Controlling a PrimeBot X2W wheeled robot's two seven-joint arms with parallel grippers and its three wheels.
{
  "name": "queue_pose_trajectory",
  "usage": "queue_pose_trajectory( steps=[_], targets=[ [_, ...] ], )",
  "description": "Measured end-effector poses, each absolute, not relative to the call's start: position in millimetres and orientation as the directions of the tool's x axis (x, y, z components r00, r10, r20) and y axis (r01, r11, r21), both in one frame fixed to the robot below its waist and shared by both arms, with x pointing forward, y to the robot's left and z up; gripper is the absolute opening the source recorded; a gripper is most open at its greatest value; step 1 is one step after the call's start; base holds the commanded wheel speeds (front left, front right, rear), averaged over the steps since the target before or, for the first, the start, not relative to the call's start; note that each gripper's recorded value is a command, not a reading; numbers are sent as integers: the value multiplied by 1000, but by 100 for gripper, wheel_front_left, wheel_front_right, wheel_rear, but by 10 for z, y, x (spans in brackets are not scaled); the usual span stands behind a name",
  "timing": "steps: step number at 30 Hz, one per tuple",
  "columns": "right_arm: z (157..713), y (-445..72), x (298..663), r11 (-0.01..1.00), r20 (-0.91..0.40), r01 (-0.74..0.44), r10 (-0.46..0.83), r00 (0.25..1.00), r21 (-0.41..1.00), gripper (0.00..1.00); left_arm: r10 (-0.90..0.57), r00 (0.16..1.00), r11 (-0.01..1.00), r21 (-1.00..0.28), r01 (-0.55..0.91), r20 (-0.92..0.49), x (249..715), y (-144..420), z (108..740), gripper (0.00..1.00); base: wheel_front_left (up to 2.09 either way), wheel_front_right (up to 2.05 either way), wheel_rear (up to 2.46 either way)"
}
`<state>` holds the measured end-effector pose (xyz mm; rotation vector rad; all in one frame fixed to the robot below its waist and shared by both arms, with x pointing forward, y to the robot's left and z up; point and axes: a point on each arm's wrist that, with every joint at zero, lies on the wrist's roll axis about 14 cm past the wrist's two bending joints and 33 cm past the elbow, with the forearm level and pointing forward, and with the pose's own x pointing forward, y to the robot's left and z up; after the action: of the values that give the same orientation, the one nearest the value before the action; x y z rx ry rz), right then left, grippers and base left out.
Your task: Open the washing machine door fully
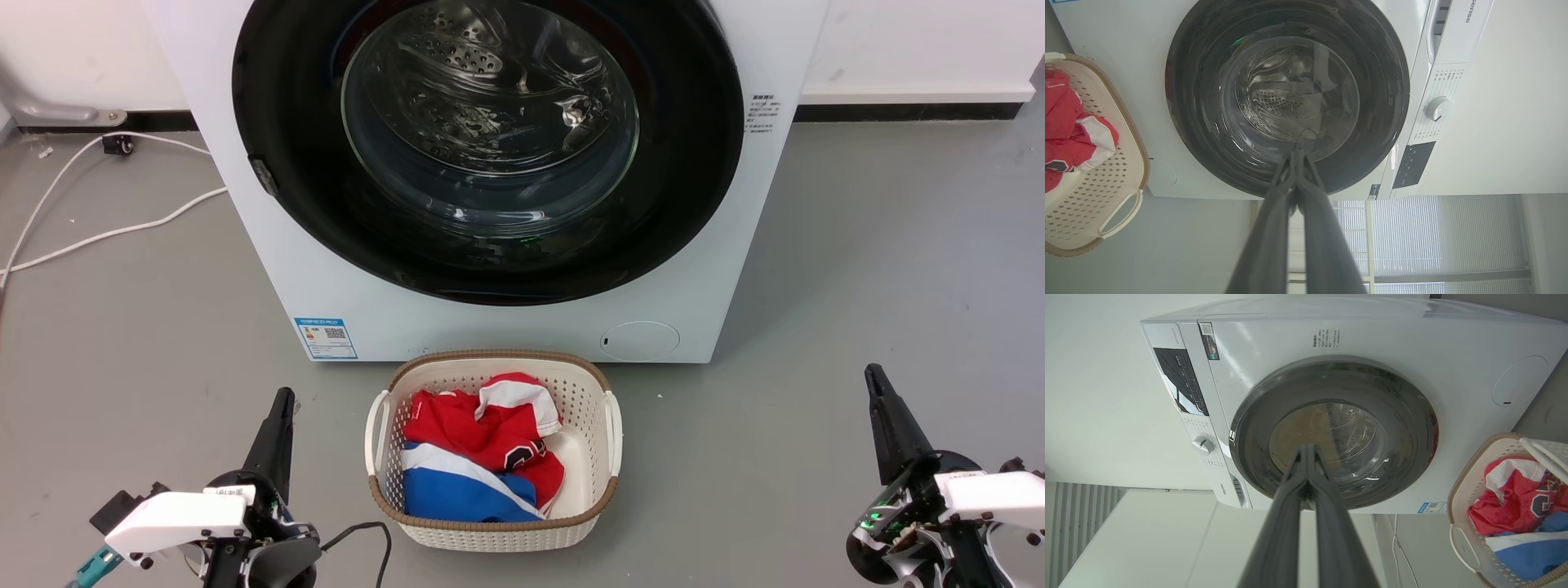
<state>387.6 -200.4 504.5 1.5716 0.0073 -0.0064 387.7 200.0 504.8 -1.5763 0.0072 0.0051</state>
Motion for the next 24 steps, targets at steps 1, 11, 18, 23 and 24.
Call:
queue_pose_trajectory(
  steps=[1,11,18,23,24],
  targets=[
    [5045,-2004,3876,-1,-9,9,1,1000,1000,0,-1,1000,-5,-1000,-8,-8,3877,2000,5048,0,0,0,0],
    [5045,-2003,3876,-1,-9,9,1,1000,1000,0,-2,1000,-6,-1000,-8,-8,3877,1999,5047,0,0,0,0],
    [5045,-2004,3876,-1,-9,9,1,1000,1000,0,-2,1000,-5,-1000,-8,-8,3877,1999,5047,0,0,0,0],
    [5044,-2003,3876,-1,-9,9,1,1000,1000,0,-2,1000,-4,-1000,-8,-8,3877,1999,5047,0,0,0,0],
    [5045,-2003,3876,-1,-9,9,1,1000,1000,0,-2,1000,-4,-1000,-8,-8,3877,1998,5047,0,0,0,0]
  ],
)
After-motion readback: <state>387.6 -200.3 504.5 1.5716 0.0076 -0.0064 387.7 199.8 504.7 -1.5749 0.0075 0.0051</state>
